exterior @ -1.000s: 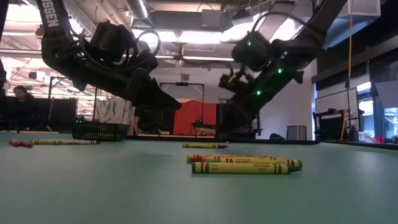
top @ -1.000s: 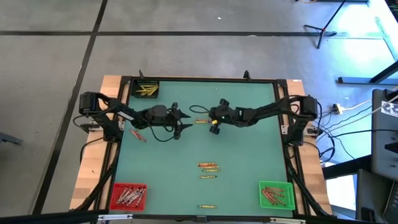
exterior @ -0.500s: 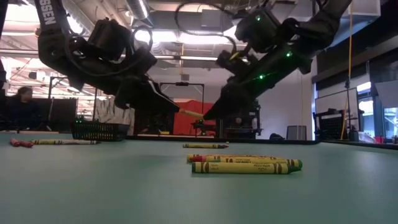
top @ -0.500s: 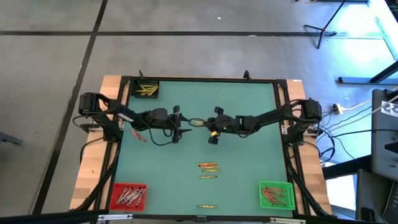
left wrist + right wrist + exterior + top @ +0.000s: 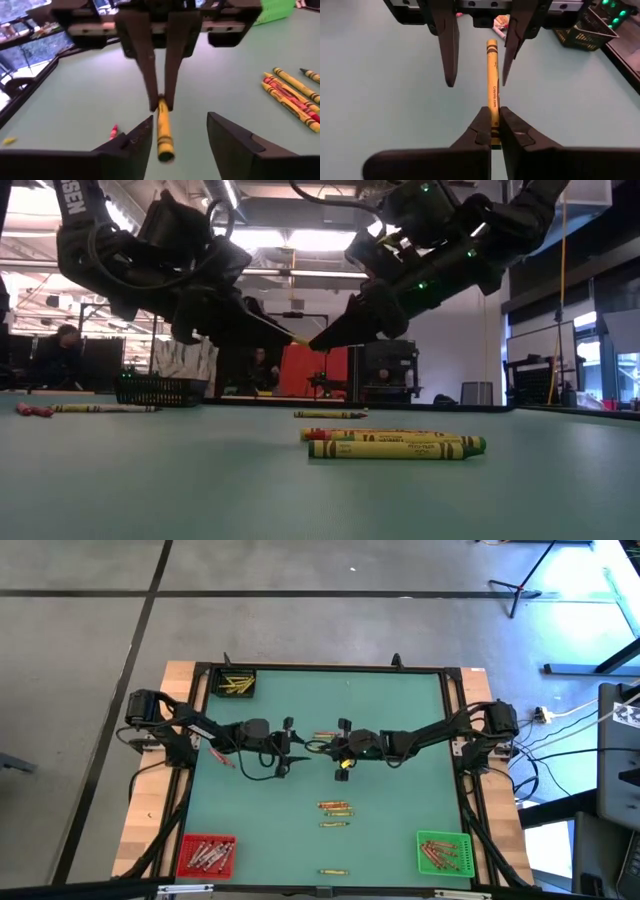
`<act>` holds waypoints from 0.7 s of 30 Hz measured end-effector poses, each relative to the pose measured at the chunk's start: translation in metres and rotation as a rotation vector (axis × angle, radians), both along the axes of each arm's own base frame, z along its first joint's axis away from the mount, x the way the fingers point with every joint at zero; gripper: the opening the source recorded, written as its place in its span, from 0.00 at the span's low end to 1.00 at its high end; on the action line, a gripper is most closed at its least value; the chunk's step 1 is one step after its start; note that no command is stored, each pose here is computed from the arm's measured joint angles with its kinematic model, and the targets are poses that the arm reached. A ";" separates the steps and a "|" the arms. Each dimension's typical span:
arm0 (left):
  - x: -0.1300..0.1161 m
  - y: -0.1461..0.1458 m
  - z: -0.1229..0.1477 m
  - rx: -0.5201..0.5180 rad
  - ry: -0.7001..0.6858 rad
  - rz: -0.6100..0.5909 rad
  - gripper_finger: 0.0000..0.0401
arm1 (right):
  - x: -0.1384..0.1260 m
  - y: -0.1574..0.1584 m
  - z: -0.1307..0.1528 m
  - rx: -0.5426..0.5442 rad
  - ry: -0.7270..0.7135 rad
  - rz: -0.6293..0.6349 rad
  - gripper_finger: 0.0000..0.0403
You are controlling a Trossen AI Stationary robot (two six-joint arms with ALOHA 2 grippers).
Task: Sort crayons
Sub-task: Put the green crayon into the black bin
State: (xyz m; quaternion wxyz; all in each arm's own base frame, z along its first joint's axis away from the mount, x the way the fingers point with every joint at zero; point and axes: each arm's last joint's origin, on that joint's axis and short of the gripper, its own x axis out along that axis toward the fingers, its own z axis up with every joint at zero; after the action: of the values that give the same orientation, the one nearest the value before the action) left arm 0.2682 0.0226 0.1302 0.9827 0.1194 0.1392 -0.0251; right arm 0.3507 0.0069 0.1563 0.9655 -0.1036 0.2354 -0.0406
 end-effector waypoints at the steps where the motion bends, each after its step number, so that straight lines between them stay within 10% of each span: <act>1: 0.001 -0.002 0.001 0.006 -0.002 -0.011 0.40 | 0.000 0.000 0.000 -0.001 0.001 0.002 0.03; 14: 0.003 -0.003 0.001 0.039 0.015 0.021 0.03 | 0.001 0.001 0.001 0.023 -0.022 0.043 0.04; 21: 0.003 -0.003 0.001 0.038 0.011 0.020 0.03 | 0.001 0.001 0.001 0.075 -0.029 0.017 0.17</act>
State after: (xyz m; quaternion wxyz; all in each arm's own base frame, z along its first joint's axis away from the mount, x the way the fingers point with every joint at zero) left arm 0.2710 0.0199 0.1312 0.9797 0.1367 0.1463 -0.0134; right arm 0.3521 0.0082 0.1575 0.9723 -0.0689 0.2220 -0.0250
